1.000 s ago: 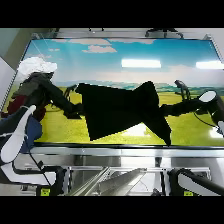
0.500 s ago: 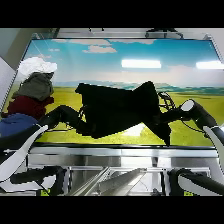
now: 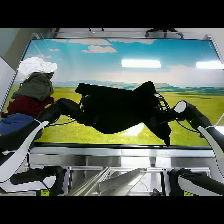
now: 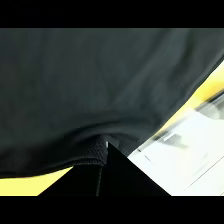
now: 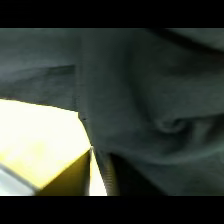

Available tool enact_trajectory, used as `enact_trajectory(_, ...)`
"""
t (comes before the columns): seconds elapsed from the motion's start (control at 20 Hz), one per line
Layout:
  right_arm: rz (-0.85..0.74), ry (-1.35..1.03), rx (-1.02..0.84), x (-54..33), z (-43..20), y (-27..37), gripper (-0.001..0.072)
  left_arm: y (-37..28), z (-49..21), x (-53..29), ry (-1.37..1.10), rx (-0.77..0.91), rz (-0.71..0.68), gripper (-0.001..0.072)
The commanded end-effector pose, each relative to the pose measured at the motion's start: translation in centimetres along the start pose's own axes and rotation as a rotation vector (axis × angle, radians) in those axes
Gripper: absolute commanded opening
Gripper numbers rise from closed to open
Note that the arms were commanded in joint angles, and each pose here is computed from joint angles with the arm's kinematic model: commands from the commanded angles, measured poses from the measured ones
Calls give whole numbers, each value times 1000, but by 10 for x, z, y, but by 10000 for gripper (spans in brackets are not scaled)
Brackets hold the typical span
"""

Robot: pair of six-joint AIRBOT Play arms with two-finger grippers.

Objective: Fold the shirts.

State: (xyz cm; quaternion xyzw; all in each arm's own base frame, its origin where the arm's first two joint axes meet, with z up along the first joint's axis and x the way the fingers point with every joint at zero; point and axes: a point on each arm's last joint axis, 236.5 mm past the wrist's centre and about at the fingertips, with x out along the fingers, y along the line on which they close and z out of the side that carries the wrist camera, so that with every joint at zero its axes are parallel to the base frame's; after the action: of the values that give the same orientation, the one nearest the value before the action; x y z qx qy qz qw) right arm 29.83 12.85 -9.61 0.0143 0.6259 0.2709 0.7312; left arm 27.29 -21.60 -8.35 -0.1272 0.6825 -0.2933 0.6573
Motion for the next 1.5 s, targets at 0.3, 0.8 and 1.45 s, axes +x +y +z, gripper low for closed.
enact_trajectory(0.3,-64,-139,-32,-34,37,-2,22,42,22,-45,-90,-108,-13,11)
enact_trajectory(0.8,-156,-294,293,-101,26,-91,22,84,23,-74,-142,-157,-11,11)
enact_trajectory(1.45,-19,-166,290,-51,18,-62,497,87,20,-73,-131,-142,2,11)
